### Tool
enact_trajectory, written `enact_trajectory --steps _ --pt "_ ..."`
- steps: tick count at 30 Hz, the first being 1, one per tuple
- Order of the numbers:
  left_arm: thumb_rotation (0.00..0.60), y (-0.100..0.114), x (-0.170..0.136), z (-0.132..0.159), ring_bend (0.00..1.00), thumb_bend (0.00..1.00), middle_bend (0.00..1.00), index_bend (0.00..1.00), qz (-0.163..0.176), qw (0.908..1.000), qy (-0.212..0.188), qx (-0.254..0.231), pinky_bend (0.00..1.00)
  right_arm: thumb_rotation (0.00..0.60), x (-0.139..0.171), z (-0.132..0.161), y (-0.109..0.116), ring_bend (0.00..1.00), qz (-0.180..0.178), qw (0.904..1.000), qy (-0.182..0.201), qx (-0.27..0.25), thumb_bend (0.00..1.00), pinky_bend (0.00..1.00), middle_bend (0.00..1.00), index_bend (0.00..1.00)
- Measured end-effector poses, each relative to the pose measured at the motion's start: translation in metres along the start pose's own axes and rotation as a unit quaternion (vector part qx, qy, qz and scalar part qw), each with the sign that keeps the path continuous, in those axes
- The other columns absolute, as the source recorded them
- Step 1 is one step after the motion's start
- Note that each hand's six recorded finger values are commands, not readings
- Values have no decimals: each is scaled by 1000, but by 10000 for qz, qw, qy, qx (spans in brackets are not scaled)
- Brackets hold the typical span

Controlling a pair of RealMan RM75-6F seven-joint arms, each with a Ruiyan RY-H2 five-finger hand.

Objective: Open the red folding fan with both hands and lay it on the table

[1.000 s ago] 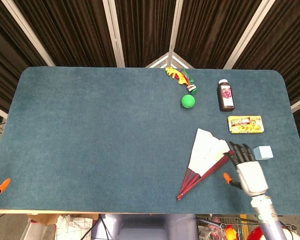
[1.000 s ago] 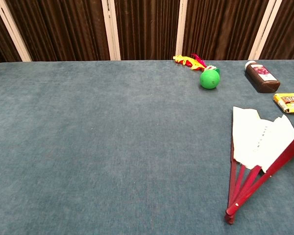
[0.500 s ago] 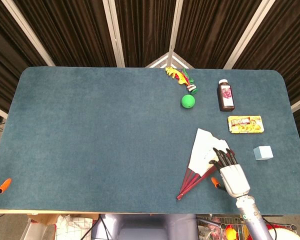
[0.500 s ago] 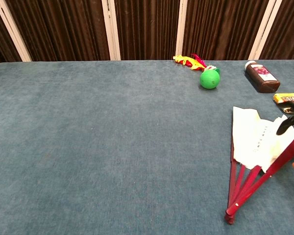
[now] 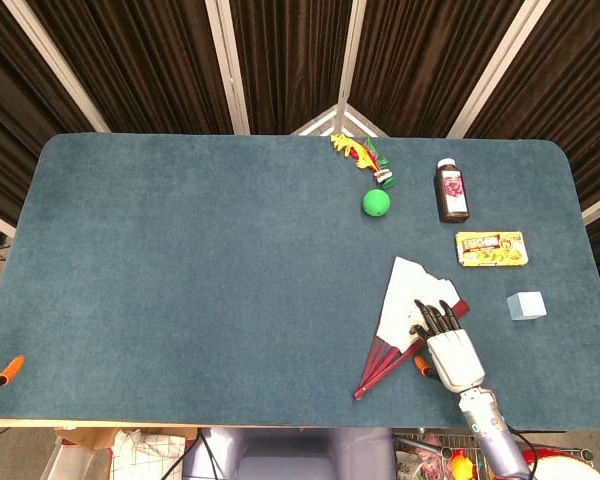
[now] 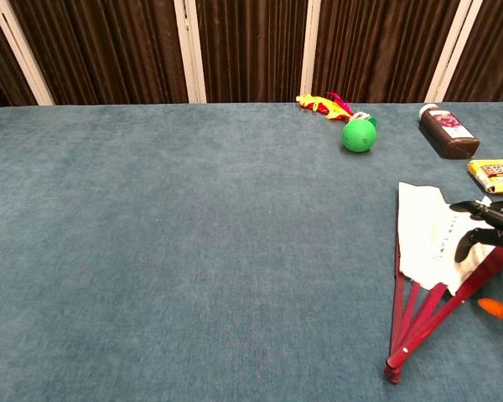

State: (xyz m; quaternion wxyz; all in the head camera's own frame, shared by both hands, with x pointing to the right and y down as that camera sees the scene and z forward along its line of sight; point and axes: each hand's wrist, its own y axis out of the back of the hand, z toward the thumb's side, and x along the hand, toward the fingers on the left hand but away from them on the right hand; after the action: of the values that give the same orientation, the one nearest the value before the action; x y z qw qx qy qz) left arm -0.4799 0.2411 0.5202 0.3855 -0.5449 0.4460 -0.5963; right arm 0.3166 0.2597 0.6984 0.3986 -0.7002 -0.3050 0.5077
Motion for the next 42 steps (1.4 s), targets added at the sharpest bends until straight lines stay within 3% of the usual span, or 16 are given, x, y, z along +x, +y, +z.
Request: enact_trajectory --steps 14,34,42 --pt "600 -5 1 4 0 237 0 28 -43 10000 -17 87 0 600 -12 -3 -11 169 9 10000 56 58 335 95 105 478" --pt "600 -5 0 6 0 236 0 31 -34 10000 -52 71 0 600 -17 -1 -4 194 -176 9995 229 -117 392 112 132 562" --pt "600 -4 0 6 0 236 0 31 -33 10000 -52 59 0 600 -22 -2 12 197 -386 9987 304 -141 392 117 140 573"
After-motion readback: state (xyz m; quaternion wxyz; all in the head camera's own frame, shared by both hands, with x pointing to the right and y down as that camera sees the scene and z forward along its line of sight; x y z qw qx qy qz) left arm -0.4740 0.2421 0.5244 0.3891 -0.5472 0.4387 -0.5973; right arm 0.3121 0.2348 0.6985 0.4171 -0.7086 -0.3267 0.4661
